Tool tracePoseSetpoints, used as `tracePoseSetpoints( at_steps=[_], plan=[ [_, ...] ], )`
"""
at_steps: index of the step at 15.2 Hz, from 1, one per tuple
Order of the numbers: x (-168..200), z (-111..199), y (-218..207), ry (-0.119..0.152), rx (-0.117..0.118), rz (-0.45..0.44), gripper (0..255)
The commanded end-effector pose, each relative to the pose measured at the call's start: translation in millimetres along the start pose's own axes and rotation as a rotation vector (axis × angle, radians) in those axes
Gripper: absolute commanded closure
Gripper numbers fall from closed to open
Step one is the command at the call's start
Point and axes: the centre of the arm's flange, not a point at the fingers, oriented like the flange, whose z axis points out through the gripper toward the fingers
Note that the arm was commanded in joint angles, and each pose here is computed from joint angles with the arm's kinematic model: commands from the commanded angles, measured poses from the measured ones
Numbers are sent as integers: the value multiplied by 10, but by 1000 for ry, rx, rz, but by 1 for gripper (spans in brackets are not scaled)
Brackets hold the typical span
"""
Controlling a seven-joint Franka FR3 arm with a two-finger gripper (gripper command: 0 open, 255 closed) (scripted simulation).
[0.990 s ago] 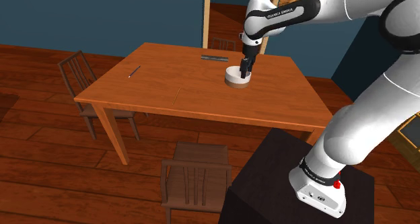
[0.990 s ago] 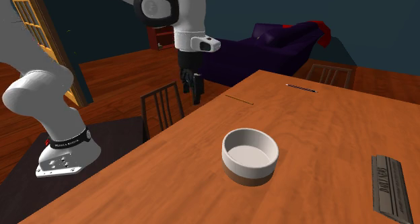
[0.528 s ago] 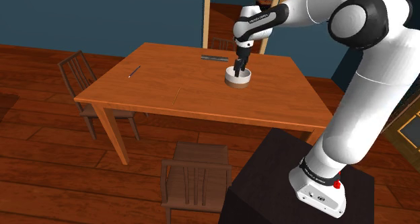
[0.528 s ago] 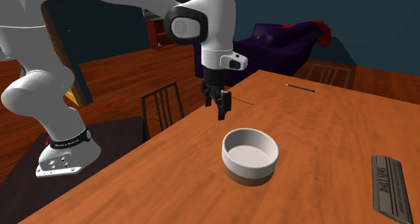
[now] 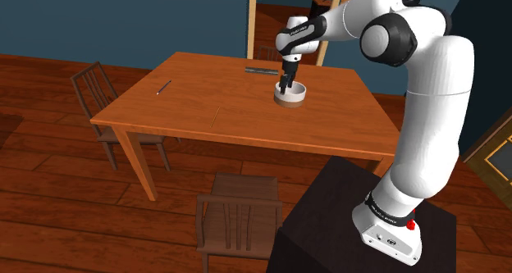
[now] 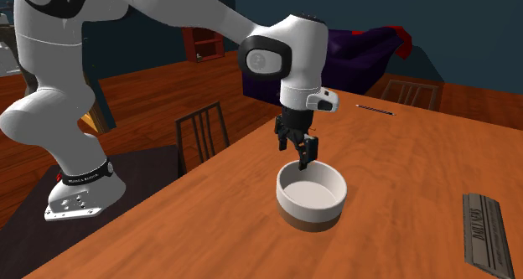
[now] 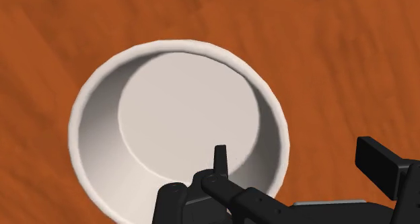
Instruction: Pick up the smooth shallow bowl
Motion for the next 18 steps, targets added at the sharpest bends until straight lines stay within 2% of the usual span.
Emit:
tracePoseSetpoints(
  at_steps=[1, 7, 8, 18],
  plan=[
    [35, 99, 15, 1, 0, -1, 0],
    [38, 340, 18, 1, 0, -1, 0],
    [42, 334, 22, 1, 0, -1, 255],
    [37, 287, 17, 1, 0, -1, 255]
  ],
)
